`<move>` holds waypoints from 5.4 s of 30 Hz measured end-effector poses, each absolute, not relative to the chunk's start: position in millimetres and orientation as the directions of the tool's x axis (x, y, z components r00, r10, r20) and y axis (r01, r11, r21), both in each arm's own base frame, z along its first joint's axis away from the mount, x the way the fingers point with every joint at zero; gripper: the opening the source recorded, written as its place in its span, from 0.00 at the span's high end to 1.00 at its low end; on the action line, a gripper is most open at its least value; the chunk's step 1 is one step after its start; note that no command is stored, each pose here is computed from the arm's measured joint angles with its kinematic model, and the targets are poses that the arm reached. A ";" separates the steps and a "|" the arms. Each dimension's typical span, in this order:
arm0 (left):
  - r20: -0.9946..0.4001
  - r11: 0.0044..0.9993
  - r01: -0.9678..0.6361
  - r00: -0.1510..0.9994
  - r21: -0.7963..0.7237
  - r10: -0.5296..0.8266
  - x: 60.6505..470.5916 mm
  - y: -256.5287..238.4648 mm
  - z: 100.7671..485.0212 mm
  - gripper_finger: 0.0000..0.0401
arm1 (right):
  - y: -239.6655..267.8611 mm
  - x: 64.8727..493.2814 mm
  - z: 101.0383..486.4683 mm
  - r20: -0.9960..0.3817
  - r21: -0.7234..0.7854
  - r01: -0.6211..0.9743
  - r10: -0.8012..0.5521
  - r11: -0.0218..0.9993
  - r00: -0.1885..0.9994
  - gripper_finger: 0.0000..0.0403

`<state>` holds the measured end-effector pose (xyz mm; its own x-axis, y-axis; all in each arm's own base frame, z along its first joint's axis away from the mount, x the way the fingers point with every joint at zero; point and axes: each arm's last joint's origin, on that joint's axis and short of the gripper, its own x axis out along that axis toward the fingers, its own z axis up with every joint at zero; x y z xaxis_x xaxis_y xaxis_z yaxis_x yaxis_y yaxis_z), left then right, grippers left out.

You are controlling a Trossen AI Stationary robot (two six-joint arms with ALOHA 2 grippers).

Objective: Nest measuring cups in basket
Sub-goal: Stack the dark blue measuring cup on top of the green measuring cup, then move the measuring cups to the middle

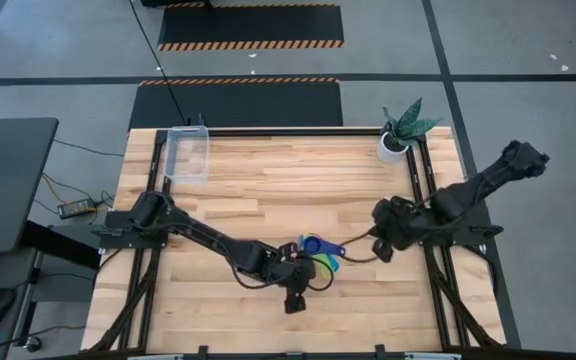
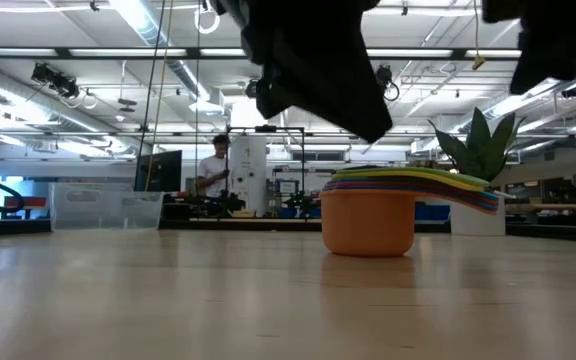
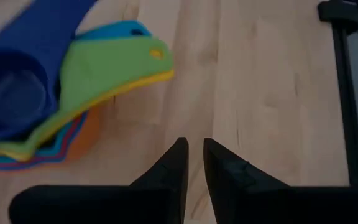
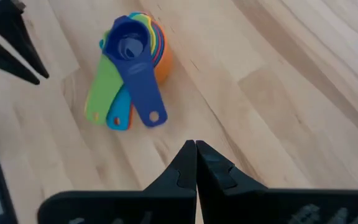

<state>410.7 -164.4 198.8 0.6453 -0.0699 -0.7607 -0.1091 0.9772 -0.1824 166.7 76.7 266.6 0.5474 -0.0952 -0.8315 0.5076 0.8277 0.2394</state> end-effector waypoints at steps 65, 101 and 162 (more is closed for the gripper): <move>-0.776 0.984 -0.155 0.630 -0.091 0.027 433.0 -104.4 196.0 0.86 | 20.4 266.8 164.3 -0.843 0.406 0.299 0.228 0.864 0.487 1.00; -0.861 0.949 -0.302 0.455 0.090 0.227 388.8 -126.2 306.6 0.86 | -0.2 337.1 160.3 -0.700 0.374 0.121 0.194 0.920 0.688 1.00; -0.845 0.943 -0.328 0.518 -0.052 0.133 388.0 -148.0 187.8 0.86 | 40.4 122.5 424.9 -0.182 0.127 -0.188 0.209 0.974 0.961 1.00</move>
<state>388.0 -148.0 187.8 0.5176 0.1333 -0.8451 -0.3282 0.9432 -0.0522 122.5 40.4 424.9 0.9608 0.2089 -0.1821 -0.1877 0.9740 0.1269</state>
